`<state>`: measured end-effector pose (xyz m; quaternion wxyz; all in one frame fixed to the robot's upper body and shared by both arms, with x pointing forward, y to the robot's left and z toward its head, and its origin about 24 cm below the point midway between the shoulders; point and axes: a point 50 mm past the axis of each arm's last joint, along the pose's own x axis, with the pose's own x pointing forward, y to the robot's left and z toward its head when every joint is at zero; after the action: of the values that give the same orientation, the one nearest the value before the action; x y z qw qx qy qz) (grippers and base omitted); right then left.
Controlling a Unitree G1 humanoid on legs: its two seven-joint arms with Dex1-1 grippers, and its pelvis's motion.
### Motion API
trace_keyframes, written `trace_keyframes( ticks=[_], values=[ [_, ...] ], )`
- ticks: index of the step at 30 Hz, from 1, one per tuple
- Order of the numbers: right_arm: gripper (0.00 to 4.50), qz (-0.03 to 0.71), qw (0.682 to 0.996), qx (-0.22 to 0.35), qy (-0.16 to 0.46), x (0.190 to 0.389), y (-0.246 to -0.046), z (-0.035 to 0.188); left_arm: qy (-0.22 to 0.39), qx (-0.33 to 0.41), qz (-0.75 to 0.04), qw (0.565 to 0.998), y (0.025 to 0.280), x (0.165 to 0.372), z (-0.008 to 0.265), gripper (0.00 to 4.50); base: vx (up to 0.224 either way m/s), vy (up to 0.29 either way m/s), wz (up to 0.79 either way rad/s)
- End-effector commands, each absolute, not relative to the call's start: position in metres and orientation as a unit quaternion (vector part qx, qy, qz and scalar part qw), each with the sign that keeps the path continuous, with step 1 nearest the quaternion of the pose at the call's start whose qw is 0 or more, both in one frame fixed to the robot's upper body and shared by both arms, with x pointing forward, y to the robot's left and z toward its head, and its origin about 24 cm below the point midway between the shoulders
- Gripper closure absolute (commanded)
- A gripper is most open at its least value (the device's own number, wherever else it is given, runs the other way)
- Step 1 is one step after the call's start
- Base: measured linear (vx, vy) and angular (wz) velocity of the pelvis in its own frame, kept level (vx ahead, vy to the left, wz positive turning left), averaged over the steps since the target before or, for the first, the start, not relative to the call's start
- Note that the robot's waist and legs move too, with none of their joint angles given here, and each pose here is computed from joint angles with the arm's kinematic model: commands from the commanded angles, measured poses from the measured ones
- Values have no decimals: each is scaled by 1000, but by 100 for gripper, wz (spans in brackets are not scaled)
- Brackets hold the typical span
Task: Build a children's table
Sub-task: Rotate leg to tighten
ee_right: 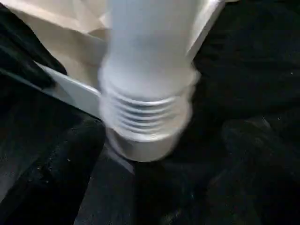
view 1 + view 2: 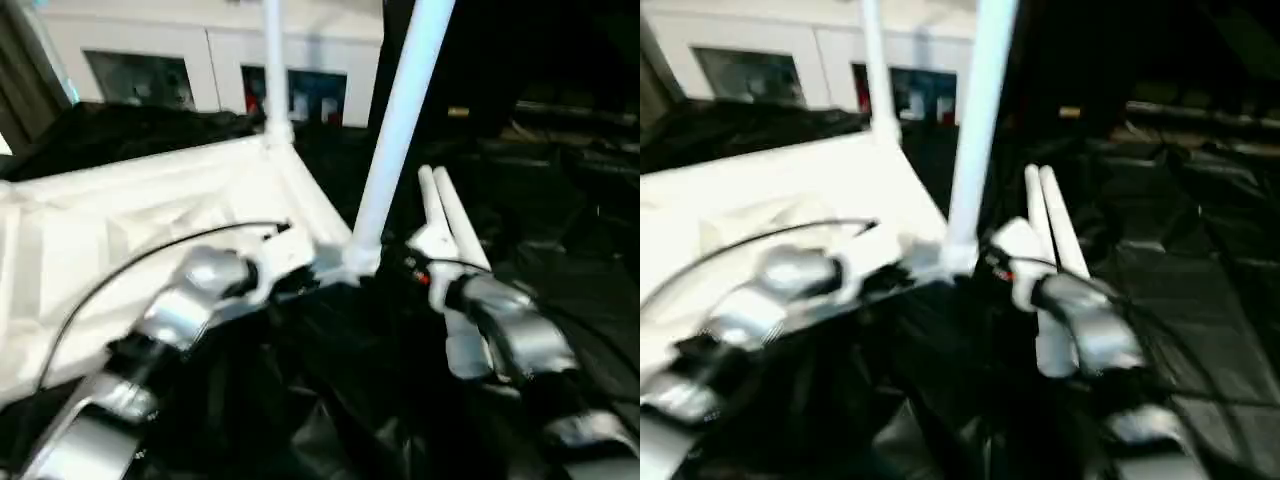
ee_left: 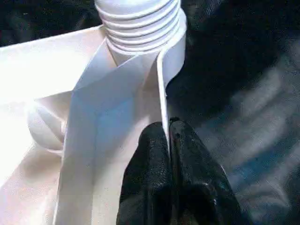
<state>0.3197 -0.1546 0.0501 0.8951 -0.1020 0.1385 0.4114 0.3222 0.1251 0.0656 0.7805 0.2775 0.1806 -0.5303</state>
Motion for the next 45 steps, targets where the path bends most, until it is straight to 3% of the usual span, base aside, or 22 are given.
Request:
trace_keyframes(
  ticks=[1,11,18,19,34,40,45],
  values=[
    [2,457,872,-109,139,310,-154,56,205,281,-583,734,125,307,54,450,0,0,0],
    [2,512,840,-105,143,294,-150,60,201,282,-617,707,131,298,57,450,0,0,0],
    [2,520,837,-95,139,296,-146,62,200,279,-623,703,130,296,57,450,0,0,0],
    [29,521,837,-94,139,296,-145,62,200,279,-623,703,130,295,58,450,0,0,0],
    [157,540,824,-77,155,295,-139,56,204,276,-620,705,132,295,57,450,0,0,0],
    [174,540,823,-67,163,292,-136,50,205,271,-618,709,132,294,56,450,0,0,0],
    [175,477,858,-48,182,298,-133,32,212,255,-584,741,128,301,54,450,0,0,0]
  ],
)
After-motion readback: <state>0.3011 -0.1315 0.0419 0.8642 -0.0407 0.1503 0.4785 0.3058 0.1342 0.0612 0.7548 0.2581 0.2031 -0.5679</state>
